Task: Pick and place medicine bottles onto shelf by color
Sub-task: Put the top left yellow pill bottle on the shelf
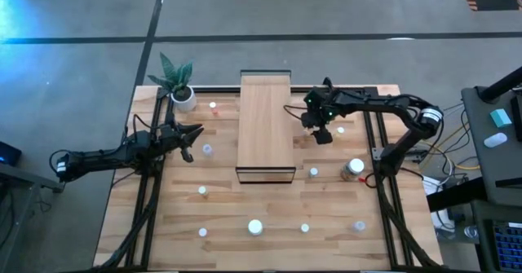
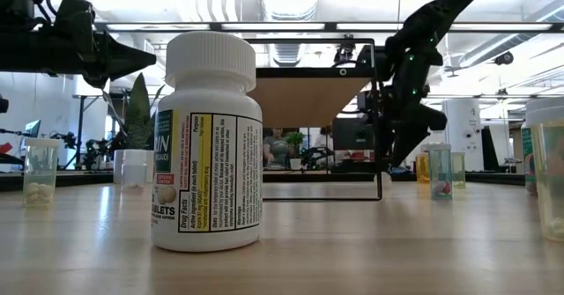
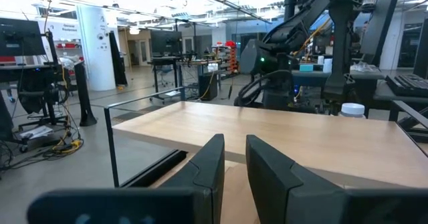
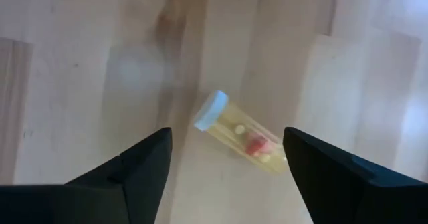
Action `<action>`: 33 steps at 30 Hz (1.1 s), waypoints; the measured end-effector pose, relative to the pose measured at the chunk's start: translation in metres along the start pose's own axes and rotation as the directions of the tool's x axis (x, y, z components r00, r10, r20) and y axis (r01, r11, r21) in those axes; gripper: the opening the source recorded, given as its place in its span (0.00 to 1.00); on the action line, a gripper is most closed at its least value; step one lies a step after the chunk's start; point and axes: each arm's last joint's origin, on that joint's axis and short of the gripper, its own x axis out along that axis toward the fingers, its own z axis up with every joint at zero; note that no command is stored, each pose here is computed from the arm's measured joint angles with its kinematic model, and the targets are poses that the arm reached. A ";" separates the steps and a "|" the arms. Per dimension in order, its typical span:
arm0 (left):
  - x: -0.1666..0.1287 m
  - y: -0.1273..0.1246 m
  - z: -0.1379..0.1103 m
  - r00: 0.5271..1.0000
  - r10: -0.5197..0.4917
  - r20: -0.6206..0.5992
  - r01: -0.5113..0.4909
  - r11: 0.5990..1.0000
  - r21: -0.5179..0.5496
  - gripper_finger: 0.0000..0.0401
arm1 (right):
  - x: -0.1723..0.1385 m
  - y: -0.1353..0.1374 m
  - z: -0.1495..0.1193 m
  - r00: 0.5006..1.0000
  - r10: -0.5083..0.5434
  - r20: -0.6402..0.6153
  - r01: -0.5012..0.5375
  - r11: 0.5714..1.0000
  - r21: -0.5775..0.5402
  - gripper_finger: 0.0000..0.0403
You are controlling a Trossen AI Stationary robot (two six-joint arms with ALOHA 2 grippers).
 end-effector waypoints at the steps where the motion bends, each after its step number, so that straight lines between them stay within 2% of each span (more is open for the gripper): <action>1: 0.000 0.000 0.000 1.000 0.000 0.000 0.000 1.000 0.000 0.11 | 0.001 0.001 0.001 1.000 0.003 -0.002 -0.003 1.000 -0.009 0.67; 15: 0.000 0.000 0.000 1.000 0.000 0.000 0.000 1.000 0.000 0.11 | 0.023 -0.006 0.003 0.999 0.030 -0.028 -0.030 0.999 -0.022 0.61; 33: 0.000 0.000 0.000 1.000 0.000 0.000 0.000 1.000 0.000 0.11 | 0.031 -0.005 0.000 0.995 0.073 -0.072 -0.066 0.993 0.094 0.60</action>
